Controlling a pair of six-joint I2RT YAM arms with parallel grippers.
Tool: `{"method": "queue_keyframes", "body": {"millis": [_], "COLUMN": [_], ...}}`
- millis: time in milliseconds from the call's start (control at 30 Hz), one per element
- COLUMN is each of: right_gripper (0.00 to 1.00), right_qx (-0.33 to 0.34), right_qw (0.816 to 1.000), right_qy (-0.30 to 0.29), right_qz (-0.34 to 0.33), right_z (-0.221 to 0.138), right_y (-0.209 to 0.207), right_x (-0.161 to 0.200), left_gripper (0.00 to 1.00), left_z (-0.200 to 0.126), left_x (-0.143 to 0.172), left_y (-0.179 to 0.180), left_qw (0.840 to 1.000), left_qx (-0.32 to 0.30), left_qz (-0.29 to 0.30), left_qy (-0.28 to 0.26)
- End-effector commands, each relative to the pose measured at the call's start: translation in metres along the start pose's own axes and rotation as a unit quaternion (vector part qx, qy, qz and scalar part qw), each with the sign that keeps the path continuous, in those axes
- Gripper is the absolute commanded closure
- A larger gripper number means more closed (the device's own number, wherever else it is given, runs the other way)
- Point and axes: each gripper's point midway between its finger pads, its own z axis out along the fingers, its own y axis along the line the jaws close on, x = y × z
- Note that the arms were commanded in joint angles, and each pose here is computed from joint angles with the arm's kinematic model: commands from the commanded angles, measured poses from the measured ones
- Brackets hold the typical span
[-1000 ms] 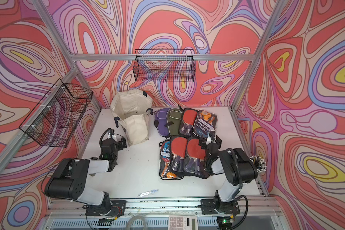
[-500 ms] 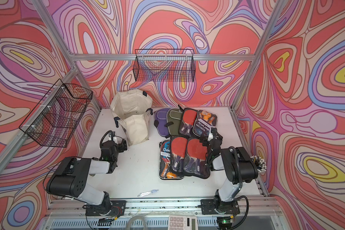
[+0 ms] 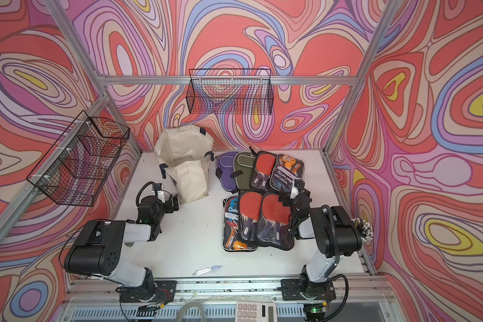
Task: Remove the ping pong set from the canvas bag
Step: Reset both arms
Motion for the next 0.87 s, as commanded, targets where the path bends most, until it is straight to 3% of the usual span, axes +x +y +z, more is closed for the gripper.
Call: {"method": "queue_keyframes", "body": {"millis": [0,833], "right_gripper": [0.02,0.02], "right_qx": [0.016,0.018], "right_qw": [1.000,1.000], "right_qy": [-0.003,-0.002], "right_qz": [0.001,0.000], "right_z": [0.0033,0.0036], "right_y": [-0.0069,-0.0080], "right_x": [-0.0034,-0.0033], "left_gripper": [0.00,0.00], "left_z": [0.0009,0.0013], "left_x": [-0.0129,-0.0127], "left_y": [-0.0016,-0.0019], "left_qw": [1.000,1.000], "left_qx": [0.006,0.007], "left_qz": [0.002,0.001], "left_qy": [-0.018,-0.017]}}
